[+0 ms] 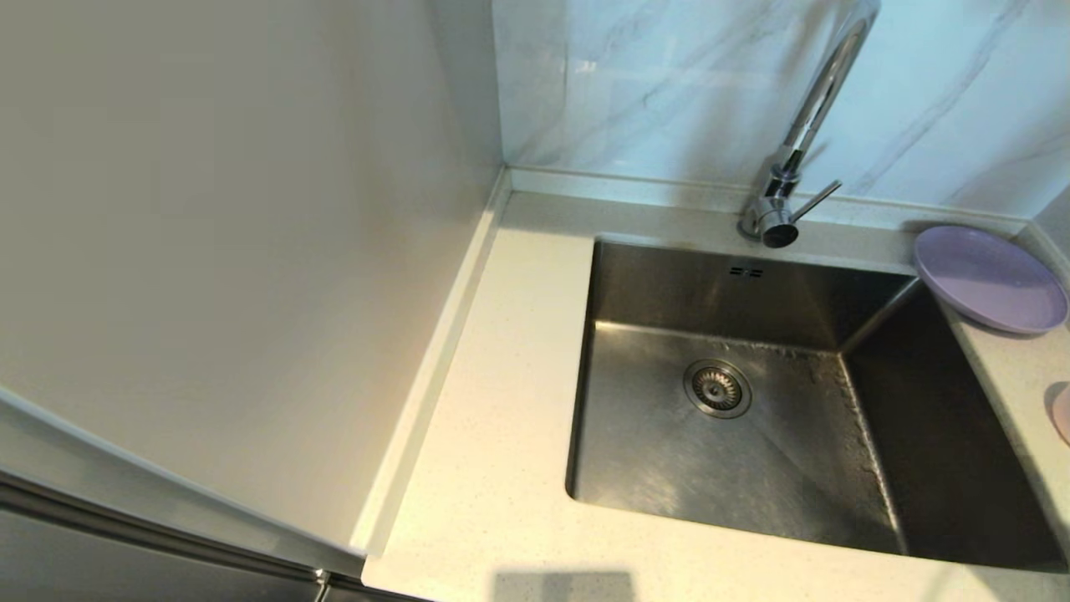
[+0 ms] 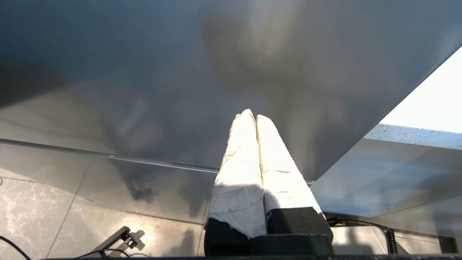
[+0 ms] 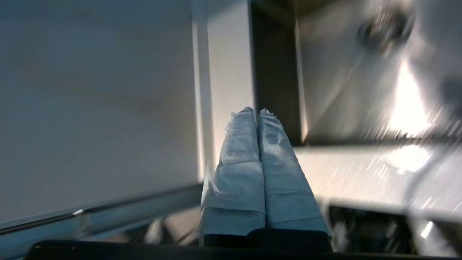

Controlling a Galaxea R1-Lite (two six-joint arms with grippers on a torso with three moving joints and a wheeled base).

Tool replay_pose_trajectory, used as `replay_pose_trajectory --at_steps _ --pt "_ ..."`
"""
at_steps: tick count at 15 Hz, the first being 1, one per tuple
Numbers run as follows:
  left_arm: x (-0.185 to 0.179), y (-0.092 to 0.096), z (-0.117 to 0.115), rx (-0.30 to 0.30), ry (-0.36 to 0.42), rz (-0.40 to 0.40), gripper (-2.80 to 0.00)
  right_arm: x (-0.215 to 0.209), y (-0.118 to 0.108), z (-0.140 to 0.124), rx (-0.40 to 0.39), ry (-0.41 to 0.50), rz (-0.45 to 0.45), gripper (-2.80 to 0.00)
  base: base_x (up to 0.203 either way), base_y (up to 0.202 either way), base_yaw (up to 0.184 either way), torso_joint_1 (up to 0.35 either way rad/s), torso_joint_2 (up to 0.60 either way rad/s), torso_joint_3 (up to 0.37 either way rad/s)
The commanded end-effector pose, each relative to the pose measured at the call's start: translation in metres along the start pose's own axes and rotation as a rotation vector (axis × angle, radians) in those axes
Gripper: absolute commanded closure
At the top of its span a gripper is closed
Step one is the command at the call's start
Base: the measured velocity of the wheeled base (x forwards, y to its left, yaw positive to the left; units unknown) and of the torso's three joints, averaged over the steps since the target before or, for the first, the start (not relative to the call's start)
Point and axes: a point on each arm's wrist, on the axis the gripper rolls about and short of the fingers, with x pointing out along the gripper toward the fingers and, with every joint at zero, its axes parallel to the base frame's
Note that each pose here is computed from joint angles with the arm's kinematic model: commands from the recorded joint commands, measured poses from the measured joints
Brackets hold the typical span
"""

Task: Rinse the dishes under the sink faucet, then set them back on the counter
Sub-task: Turn on the faucet

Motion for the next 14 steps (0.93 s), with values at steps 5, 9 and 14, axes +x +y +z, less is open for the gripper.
replay_pose_trajectory --at_steps 5,9,14 --pt "0.0 0.0 0.0 0.0 0.0 0.001 0.0 0.041 -0.024 -0.009 0.054 0.221 -0.142 0.0 0.0 0.0 0.0 0.0 0.0 0.0" --pt "0.0 0.0 0.0 0.0 0.0 0.001 0.0 0.024 -0.039 -0.028 -0.376 0.231 -0.159 0.0 0.0 0.0 0.0 0.0 0.0 0.0" --pt "0.0 0.0 0.0 0.0 0.0 0.001 0.0 0.014 -0.059 -0.047 -0.467 0.372 -0.462 0.0 0.0 0.0 0.0 0.0 0.0 0.0"
